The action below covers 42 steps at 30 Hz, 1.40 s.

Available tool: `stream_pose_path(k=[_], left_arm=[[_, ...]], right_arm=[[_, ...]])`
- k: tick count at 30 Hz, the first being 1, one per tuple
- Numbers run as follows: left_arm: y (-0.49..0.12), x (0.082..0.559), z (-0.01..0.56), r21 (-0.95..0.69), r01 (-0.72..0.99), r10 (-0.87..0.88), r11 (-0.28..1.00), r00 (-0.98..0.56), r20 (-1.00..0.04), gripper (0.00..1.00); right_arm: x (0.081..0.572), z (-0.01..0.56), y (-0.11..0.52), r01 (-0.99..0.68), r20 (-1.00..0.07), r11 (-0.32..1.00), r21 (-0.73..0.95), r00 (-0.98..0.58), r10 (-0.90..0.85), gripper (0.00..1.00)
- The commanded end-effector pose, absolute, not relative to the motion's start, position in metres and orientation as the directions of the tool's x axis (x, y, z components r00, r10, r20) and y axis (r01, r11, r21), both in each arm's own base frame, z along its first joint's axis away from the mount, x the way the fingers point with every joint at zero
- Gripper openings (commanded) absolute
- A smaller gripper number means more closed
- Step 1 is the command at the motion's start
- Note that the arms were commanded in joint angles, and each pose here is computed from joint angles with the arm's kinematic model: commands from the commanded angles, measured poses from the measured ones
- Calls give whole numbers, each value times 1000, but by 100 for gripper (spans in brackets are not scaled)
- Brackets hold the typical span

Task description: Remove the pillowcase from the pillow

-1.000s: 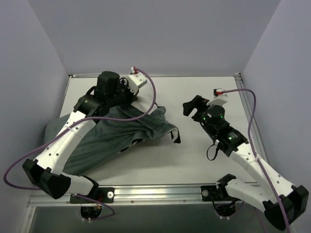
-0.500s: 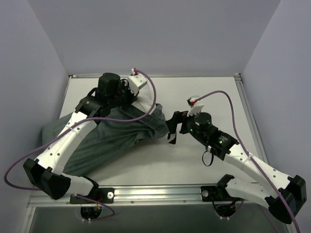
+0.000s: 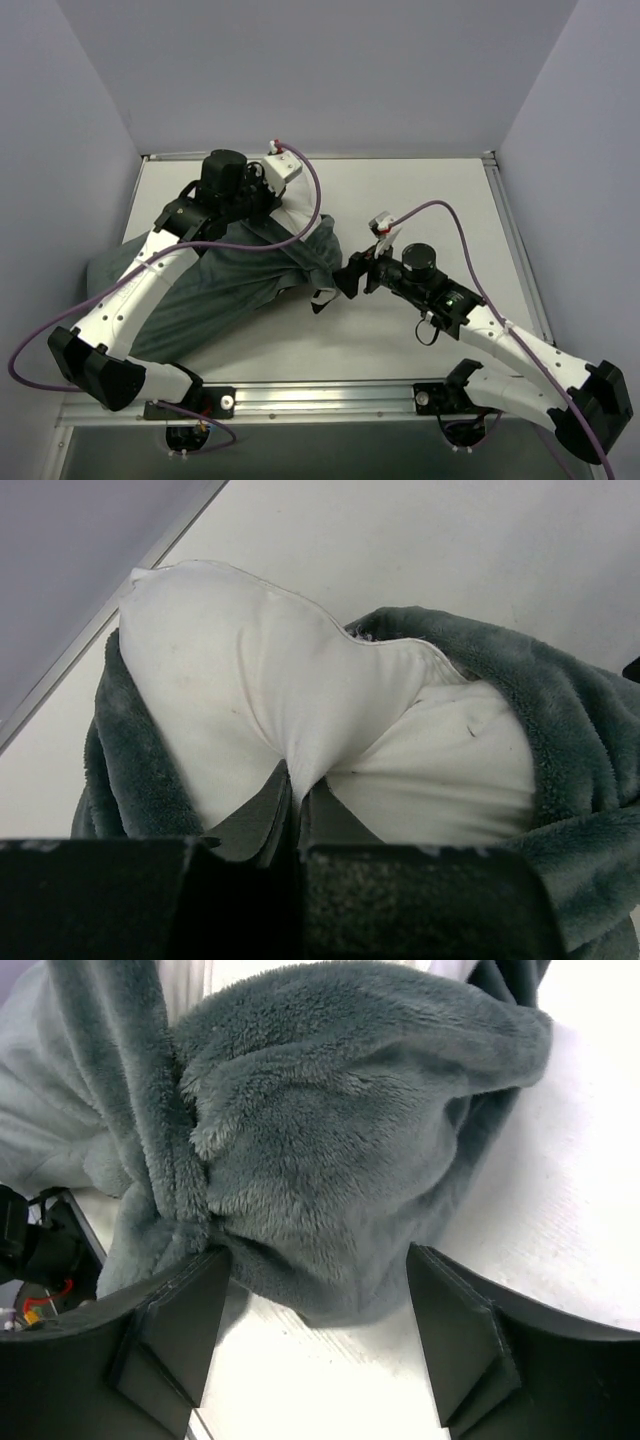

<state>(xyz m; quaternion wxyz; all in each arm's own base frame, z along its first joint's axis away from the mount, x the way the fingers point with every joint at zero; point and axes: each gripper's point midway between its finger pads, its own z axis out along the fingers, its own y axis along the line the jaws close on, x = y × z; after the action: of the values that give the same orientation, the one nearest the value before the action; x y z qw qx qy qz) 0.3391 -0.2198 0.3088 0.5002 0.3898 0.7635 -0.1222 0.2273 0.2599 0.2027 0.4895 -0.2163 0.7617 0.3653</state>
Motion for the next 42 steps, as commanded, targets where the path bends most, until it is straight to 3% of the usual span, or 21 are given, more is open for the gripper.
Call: stream_pose_path(k=[1,4,6,7,9,11,12,14,15,20,26,33,36,38,42], left_arm=[[-223,349,377,234,666,349,708,-42,-936,2],[-223,349,382,211,664,324,717,-49,-945,2],[-223,349,383,208,662,319,720,-50,-946,2],[-221,351,383,206,653,316,729,-54,-947,2],[-221,352,382,207,650,318,732,-57,-946,2],[-220,353,381,200,643,312,739,-64,-948,2],[-221,354,380,197,643,310,740,-66,-949,2],[-222,354,382,185,645,297,742,-68,-952,2],[-223,354,384,182,643,290,744,-65,-955,2],[-200,377,405,178,552,251,814,-58,-966,2],[-159,397,481,170,451,171,876,39,-984,2],[-156,399,497,165,451,156,877,59,-986,2],[-155,392,522,85,507,52,858,79,-996,2],[-125,391,558,-23,492,-80,870,96,-992,2],[-94,388,578,107,403,30,909,193,-981,2]], right_arm=[[230,208,284,-728,-909,574,375,-411,72,62],[234,205,300,-714,-891,546,438,-426,157,45],[234,201,304,-681,-859,533,503,-464,217,47],[236,210,305,-680,-853,517,519,-447,269,58],[232,206,306,-654,-824,502,565,-472,313,61],[235,213,308,-640,-813,502,582,-462,353,48],[238,212,310,-613,-802,516,598,-468,372,35],[242,215,311,-603,-794,516,608,-455,404,17],[247,217,307,-577,-784,531,621,-441,437,0],[256,182,289,-447,-758,618,647,-466,456,0],[241,91,242,-229,-700,714,662,-528,480,0],[197,31,266,-201,-674,796,571,-668,315,0],[185,25,293,-231,-619,723,651,-713,329,0],[185,5,276,-139,-565,710,690,-717,408,0],[173,-22,258,-76,-509,712,698,-752,419,0]])
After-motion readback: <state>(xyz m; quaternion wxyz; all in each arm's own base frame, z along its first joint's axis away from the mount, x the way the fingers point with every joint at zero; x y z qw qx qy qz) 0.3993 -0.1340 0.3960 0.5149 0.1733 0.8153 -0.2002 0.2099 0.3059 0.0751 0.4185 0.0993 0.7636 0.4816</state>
